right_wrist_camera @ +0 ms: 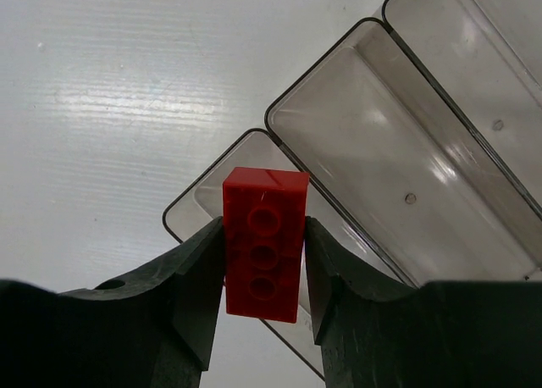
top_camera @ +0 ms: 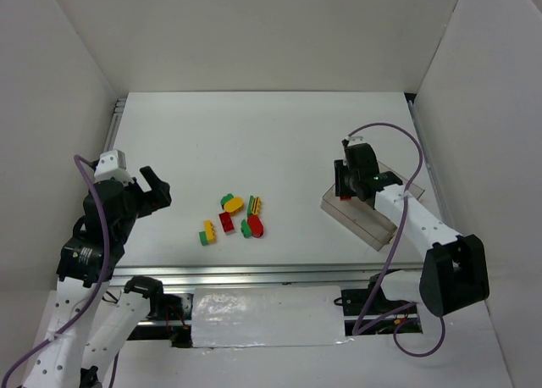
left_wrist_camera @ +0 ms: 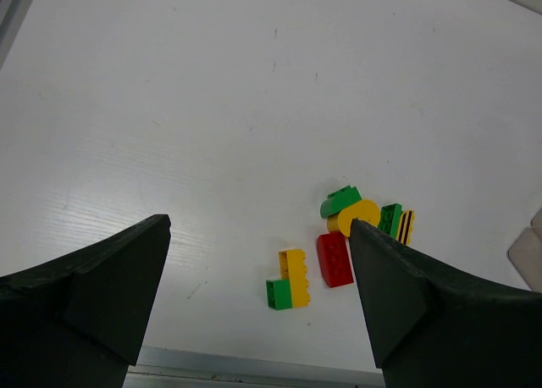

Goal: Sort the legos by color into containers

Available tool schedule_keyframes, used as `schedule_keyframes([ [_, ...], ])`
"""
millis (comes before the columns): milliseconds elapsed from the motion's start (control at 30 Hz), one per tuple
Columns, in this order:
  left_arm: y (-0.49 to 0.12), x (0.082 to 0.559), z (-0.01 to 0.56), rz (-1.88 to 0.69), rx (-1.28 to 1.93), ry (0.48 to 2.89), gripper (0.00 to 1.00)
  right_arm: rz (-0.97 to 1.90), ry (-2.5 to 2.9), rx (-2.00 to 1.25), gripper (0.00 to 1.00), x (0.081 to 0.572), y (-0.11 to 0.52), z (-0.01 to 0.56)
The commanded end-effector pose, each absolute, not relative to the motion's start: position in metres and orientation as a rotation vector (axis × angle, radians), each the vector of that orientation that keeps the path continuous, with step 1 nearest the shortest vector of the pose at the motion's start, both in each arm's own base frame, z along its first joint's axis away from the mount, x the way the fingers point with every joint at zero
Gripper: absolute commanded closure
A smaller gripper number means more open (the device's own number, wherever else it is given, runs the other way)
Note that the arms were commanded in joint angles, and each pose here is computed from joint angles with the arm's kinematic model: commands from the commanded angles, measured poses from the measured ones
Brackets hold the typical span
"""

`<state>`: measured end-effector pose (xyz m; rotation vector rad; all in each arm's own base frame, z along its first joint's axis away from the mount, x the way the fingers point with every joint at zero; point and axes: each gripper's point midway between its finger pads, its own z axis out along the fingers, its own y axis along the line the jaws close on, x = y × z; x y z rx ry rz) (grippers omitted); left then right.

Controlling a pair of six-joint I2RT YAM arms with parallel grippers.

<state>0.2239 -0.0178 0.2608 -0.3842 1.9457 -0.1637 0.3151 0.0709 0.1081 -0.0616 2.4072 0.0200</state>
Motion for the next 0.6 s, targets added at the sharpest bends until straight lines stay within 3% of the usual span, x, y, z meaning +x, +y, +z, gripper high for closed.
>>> schedule_keyframes([
  [0, -0.019, 0.229, 0.268, -0.169, -0.363, 1.915, 0.0, 0.048, 2.379, -0.044, 0.51, 0.318, 0.073, 0.112],
  [33, -0.019, 0.229, 0.268, -0.169, -0.362, 1.913, 0.01, 0.044, 2.38, -0.038, 0.35, 0.317, 0.072, 0.111],
  [167, -0.019, 0.229, 0.268, -0.168, -0.362, 1.915, 0.0, 0.044, 2.37, -0.028, 0.3, 0.316, 0.071, 0.113],
  [200, -0.02, 0.229, 0.268, -0.17, -0.361, 1.914, 0.01, 0.048, 2.363, -0.027, 0.01, 0.317, 0.072, 0.114],
  [367, -0.02, 0.229, 0.269, -0.172, -0.361, 1.911, 0.0, 0.175, 2.294, -0.051, 0.0, 0.317, 0.091, 0.141],
  [567, -0.019, 0.23, 0.268, -0.164, -0.364, 1.917, 0.0, 0.394, 2.103, -0.145, 0.0, 0.295, 0.171, 0.201],
])
